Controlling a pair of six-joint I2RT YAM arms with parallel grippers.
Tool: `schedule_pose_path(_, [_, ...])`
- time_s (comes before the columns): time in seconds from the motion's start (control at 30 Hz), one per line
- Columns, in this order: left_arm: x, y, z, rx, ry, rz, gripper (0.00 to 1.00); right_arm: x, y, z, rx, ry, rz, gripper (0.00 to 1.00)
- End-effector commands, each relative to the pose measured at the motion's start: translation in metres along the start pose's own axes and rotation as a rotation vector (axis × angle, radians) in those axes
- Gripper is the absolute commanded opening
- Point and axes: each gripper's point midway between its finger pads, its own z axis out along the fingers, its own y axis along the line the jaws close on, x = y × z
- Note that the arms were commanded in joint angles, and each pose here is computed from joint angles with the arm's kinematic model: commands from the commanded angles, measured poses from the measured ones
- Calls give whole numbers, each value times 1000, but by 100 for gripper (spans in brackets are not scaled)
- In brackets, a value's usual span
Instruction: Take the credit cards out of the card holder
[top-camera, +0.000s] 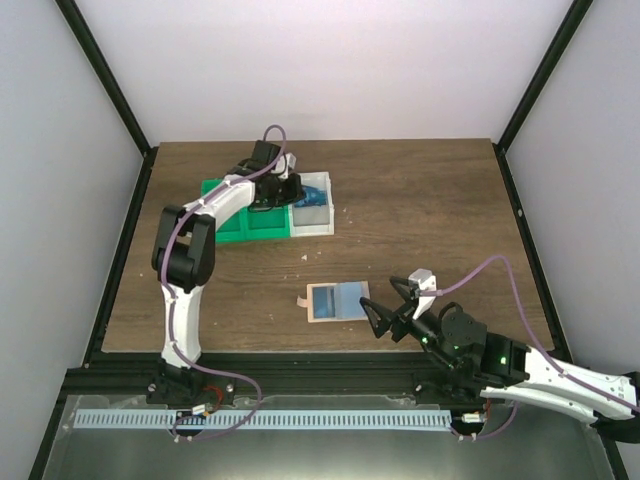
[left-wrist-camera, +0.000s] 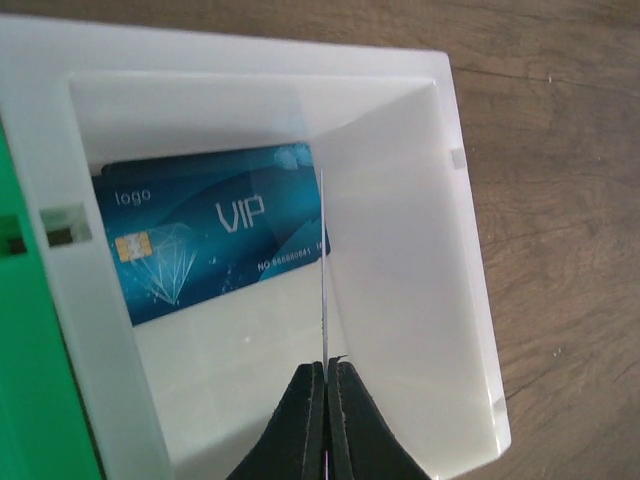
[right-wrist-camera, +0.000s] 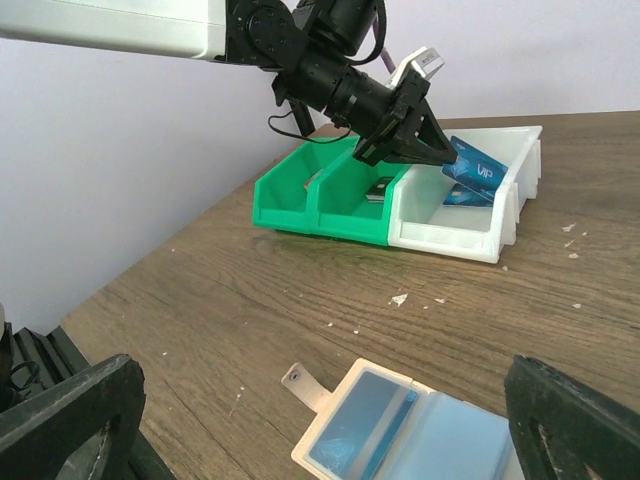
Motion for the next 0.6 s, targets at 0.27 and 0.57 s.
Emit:
schedule_pose_path(0.27, [-31, -3, 8, -8, -57, 18, 0, -23, -2, -8, 26, -42, 56, 100])
schedule_pose_path(0.57, [-32, 1, 18, -9, -52, 10, 0, -27, -4, -9, 42, -58, 54, 100])
